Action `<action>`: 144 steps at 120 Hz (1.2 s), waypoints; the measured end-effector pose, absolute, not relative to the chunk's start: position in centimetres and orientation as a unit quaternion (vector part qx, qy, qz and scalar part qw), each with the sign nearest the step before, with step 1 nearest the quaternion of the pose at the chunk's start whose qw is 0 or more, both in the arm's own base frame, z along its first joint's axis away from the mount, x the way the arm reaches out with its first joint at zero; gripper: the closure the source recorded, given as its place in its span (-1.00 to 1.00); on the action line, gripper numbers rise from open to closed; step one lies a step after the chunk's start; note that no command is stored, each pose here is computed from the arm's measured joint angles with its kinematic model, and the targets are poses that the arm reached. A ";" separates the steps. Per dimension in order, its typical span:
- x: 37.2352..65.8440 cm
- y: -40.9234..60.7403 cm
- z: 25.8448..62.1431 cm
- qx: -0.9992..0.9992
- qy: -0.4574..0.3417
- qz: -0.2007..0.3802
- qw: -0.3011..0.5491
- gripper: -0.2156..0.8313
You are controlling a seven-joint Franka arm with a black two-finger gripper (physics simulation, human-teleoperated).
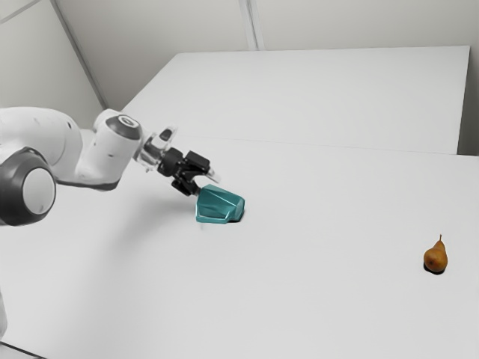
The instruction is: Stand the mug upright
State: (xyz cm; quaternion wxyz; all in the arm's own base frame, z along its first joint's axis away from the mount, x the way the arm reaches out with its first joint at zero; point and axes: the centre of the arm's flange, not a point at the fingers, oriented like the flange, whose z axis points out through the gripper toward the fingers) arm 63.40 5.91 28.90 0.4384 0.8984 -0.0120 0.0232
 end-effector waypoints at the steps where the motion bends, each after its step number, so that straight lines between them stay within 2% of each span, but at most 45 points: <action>1: 63.4 5.9 28.8 0.898 -0.012 0.023 0.440 -0.59; 9: 63.2 5.7 28.5 0.893 -0.018 0.026 0.448 -0.57; 31: 63.0 5.7 28.7 0.886 -0.044 0.039 0.460 0.31; 41: 63.0 5.7 28.9 0.884 -0.055 0.045 0.461 0.55; 52: 63.1 5.6 29.4 0.883 -0.068 0.053 0.462 0.70; 72: 63.0 5.4 31.2 0.881 -0.093 0.069 0.458 0.83; 94: 62.3 5.1 37.2 0.881 -0.140 0.097 0.441 0.88; 103: 61.6 5.5 40.5 0.896 -0.171 0.094 0.399 0.89; 114: 61.0 6.4 42.3 0.919 -0.198 0.068 0.334 0.90; 144: 61.3 4.6 43.4 0.956 -0.254 -0.010 0.144 0.90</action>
